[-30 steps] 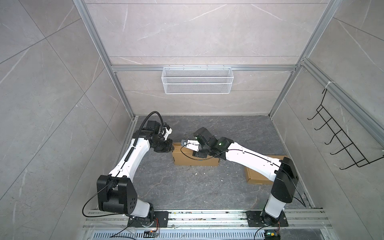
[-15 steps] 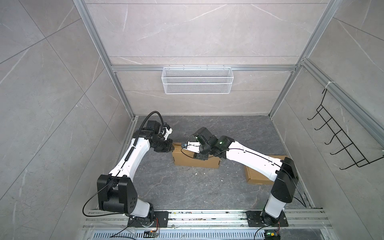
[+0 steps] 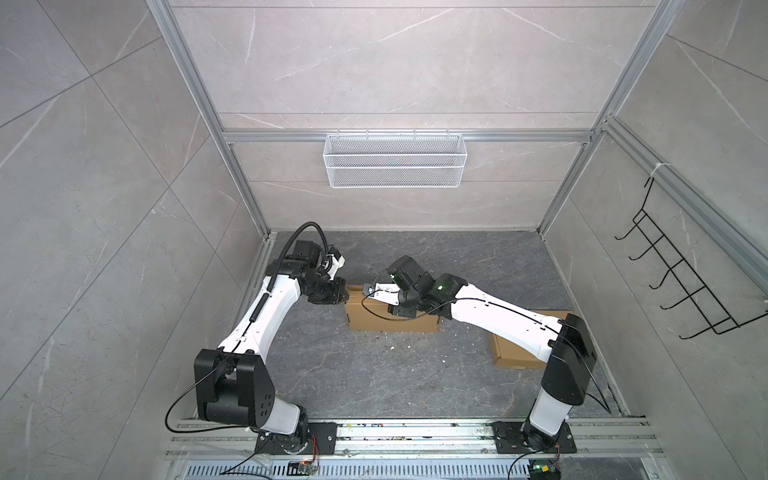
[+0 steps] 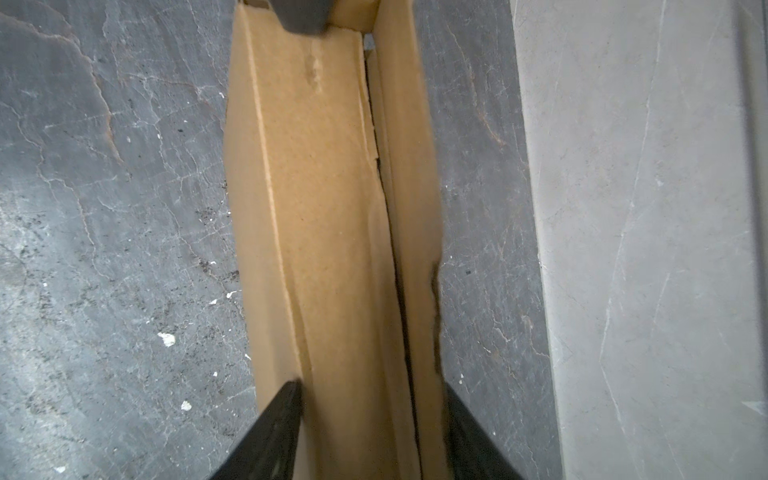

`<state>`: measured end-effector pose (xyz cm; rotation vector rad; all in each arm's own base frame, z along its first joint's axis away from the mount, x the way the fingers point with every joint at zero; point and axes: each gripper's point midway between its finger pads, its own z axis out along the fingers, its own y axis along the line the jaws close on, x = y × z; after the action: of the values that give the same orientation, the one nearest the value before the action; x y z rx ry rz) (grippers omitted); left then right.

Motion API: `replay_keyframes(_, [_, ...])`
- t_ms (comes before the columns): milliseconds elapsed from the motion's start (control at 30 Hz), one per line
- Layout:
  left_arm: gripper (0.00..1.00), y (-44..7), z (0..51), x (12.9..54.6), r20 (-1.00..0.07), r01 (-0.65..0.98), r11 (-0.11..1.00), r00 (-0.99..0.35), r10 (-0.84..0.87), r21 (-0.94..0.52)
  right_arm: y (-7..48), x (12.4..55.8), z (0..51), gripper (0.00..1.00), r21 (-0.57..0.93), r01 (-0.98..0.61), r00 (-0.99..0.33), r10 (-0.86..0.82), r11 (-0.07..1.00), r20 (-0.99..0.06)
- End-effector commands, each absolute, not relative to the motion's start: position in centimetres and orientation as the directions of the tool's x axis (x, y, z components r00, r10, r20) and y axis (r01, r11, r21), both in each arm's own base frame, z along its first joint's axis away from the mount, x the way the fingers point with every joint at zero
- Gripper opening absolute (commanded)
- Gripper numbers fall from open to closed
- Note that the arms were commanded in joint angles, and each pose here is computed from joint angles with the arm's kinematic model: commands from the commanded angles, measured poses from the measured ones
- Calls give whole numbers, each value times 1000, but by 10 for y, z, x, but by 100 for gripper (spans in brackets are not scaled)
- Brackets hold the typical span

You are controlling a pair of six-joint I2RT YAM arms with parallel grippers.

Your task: Fold the paper box

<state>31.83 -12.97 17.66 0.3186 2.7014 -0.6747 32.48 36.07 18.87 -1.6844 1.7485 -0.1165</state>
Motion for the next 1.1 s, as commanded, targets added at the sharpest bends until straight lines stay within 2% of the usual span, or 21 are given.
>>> replay_keyframes(0, [11,-129,173,311,-329,282,868,-933,148,-408,356,326,173,50,-517,-844,75,-922,144,-379])
replay_keyframes(100, [11,-128,170,311,-323,280,869,-935,150,-408,354,329,176,54,-541,-826,81,-919,155,-387])
replay_keyframes(200, [13,-130,171,309,-319,281,863,-936,150,-419,354,329,178,51,-563,-811,95,-912,161,-398])
replay_keyframes(533, [32,-141,205,303,-395,337,816,-907,148,-470,354,331,169,46,-559,-812,88,-914,165,-397])
replay_keyframes(667, [44,-146,229,299,-453,380,783,-880,143,-492,354,330,166,45,-556,-815,85,-915,164,-394])
replay_keyframes(767, [52,-141,252,301,-502,381,749,-862,75,-542,352,330,164,45,-557,-814,83,-916,164,-392])
replay_keyframes(867, [55,-131,273,314,-523,345,690,-850,-57,-636,353,330,164,45,-558,-813,84,-914,168,-396])
replay_keyframes(1067, [55,-129,272,345,-466,266,625,-867,-177,-734,354,330,163,44,-553,-815,77,-912,176,-403])
